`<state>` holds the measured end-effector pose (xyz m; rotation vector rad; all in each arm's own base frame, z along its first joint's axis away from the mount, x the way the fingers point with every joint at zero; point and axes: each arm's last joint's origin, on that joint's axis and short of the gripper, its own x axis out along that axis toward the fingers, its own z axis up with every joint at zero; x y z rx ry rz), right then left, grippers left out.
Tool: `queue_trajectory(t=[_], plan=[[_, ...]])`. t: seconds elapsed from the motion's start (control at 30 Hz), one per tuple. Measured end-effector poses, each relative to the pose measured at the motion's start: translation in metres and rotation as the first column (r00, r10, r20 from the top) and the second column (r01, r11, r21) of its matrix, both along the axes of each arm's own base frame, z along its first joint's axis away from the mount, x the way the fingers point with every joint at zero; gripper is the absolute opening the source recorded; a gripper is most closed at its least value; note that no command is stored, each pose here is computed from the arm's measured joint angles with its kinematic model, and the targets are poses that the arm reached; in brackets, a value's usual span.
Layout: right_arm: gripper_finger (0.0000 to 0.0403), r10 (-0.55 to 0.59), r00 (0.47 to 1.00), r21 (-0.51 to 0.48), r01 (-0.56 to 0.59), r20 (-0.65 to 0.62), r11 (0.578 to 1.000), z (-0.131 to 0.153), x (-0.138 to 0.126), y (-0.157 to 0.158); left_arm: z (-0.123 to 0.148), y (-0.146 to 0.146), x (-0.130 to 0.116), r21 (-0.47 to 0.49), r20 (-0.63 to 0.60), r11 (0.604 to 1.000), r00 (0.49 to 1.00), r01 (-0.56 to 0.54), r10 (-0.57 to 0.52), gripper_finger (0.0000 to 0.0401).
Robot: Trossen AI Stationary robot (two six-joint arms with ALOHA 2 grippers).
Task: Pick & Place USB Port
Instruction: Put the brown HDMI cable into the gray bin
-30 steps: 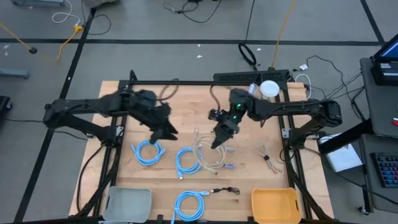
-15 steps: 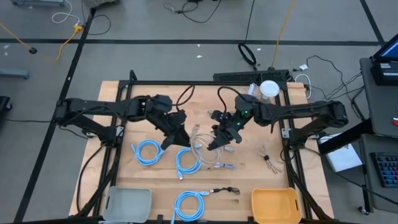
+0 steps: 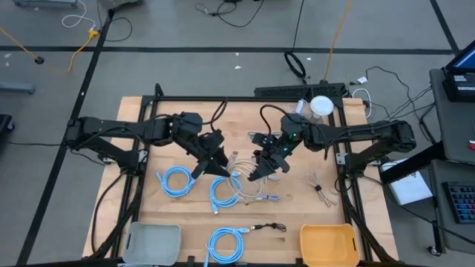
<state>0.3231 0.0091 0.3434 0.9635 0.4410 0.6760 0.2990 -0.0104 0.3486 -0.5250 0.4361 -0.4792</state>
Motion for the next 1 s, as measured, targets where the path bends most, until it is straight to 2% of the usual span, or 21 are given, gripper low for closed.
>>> queue_trajectory(t=[0.1, 0.2, 0.3, 0.43, 0.53, 0.63, 0.73, 0.87, 0.93, 1.0], plan=[[0.0004, -0.002, 1.000, -0.002, 0.002, -0.001, 1.000, 0.000, 0.000, 0.000, 0.000, 0.000, 0.000, -0.003, -0.006, 1.000, 1.000, -0.013, 0.013, 0.0183], [0.0004, -0.006, 1.000, -0.005, 0.006, 0.005, 1.000, 0.000, 0.000, -0.002, 0.001, 0.001, 0.001, -0.006, 0.006, 1.000, 1.000, -0.019, 0.019, 0.0168], [0.0004, -0.006, 1.000, -0.006, 0.006, 0.008, 1.000, 0.000, 0.000, -0.002, 0.001, 0.001, 0.001, -0.006, 0.011, 1.000, 1.000, -0.021, 0.021, 0.0130], [0.0004, -0.012, 1.000, -0.008, 0.012, 0.012, 1.000, 0.001, 0.000, -0.003, 0.002, 0.003, 0.001, -0.020, 0.013, 0.999, 1.000, -0.028, 0.028, 0.0052], [0.0006, -0.068, 0.998, -0.016, 0.068, 0.013, 0.998, 0.001, 0.000, -0.005, 0.001, 0.004, 0.001, -0.050, -0.016, 0.998, 0.999, -0.046, 0.046, 0.0041], [0.0035, -0.160, 0.987, -0.014, 0.160, 0.023, 0.987, 0.002, 0.002, -0.009, 0.002, 0.004, 0.000, -0.126, -0.076, 0.987, 0.993, -0.099, 0.090, 0.0041], [0.0081, -0.273, 0.960, -0.043, 0.275, 0.058, 0.960, 0.006, 0.000, -0.013, 0.004, -0.001, 0.000, -0.203, -0.131, 0.959, 0.976, -0.197, 0.172, 0.0041], [0.0141, -0.412, 0.904, -0.101, 0.423, 0.109, 0.901, 0.017, -0.012, -0.021, 0.014, -0.012, -0.011, -0.280, -0.170, 0.923, 0.960, -0.263, 0.221, 0.0041], [0.0167, -0.532, 0.836, -0.137, 0.547, 0.135, 0.826, 0.023, -0.021, -0.028, 0.018, -0.017, -0.023, -0.273, -0.205, 0.900, 0.934, -0.340, 0.291, 0.0041], [0.0189, -0.657, 0.744, -0.187, 0.667, 0.124, 0.721, 0.024, -0.029, -0.034, 0.029, -0.019, -0.035, -0.273, -0.172, 0.859, 0.900, -0.434, 0.400, 0.0041]])
